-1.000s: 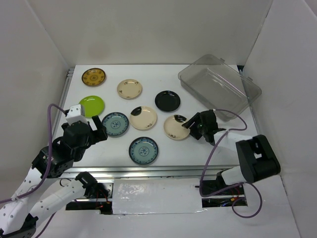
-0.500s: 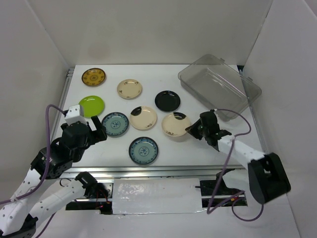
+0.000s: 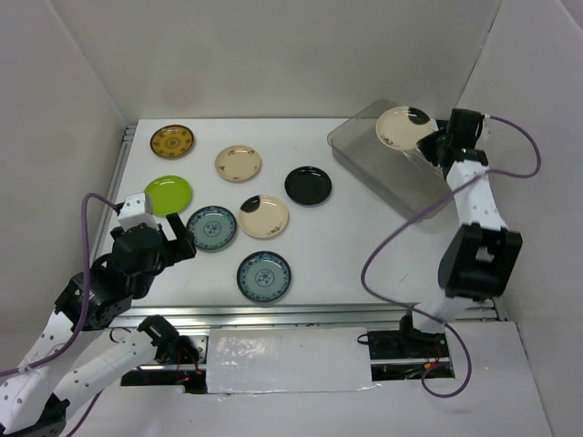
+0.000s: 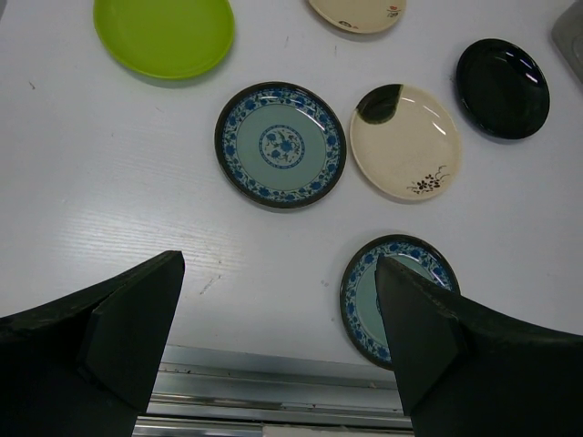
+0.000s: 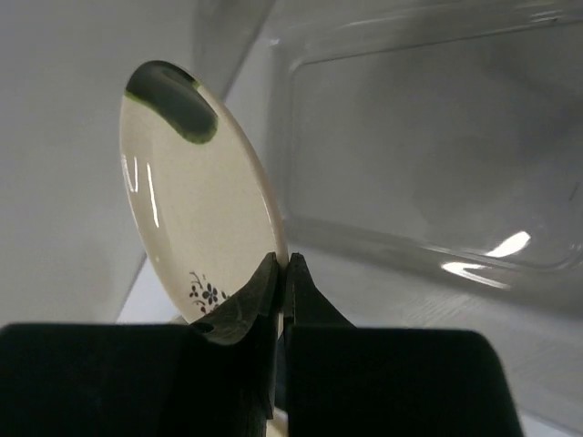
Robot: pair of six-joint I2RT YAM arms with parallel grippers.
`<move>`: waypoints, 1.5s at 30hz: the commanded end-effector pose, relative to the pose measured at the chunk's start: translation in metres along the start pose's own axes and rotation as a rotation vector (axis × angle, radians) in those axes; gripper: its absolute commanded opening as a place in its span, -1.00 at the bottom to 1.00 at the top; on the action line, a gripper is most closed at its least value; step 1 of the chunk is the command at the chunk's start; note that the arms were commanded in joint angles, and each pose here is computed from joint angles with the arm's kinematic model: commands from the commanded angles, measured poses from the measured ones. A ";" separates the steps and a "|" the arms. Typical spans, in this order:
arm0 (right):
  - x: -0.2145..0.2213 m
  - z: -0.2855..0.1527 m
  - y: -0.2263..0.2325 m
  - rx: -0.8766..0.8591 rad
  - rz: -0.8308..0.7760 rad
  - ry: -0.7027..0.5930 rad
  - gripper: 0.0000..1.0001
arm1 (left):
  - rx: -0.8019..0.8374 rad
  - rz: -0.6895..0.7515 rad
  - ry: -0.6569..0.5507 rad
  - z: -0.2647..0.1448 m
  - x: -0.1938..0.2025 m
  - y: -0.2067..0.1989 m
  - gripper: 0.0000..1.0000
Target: Place the plates into the plastic bin on the countertop
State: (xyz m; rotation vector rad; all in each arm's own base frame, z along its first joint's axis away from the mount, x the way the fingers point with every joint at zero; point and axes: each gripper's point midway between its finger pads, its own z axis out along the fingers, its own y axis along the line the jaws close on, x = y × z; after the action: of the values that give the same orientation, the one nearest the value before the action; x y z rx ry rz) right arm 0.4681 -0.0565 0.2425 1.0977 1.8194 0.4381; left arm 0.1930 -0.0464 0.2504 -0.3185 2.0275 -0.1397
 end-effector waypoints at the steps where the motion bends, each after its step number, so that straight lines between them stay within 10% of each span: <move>1: 0.001 0.054 -0.023 0.133 -0.006 0.113 -1.00 | 0.016 -0.010 -0.031 -0.001 -0.006 -0.002 0.99; 12: 0.007 0.135 -0.030 0.153 0.047 0.176 -0.77 | 0.033 0.022 -0.006 0.005 -0.002 -0.010 0.99; 16: 0.013 0.133 -0.022 0.135 0.024 0.192 0.63 | 0.035 0.025 -0.004 0.005 -0.002 -0.010 0.99; 19: 0.009 0.099 0.012 0.071 -0.042 0.126 1.00 | 0.040 0.023 -0.006 0.005 -0.002 -0.010 0.99; 29: 0.159 -0.035 0.064 -0.159 -0.310 0.236 1.00 | 0.024 0.008 -0.017 0.003 -0.004 -0.006 0.99; 45: 0.289 0.039 0.004 -0.144 -0.110 0.460 0.94 | 0.057 -0.038 -0.072 -0.010 -0.013 -0.001 0.99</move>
State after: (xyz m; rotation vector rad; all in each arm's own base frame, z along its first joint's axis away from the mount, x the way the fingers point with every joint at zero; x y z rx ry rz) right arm 0.4202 0.1687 0.0465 0.8338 2.3043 0.6895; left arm 0.1886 -0.0469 0.2568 -0.3020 1.9939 -0.1886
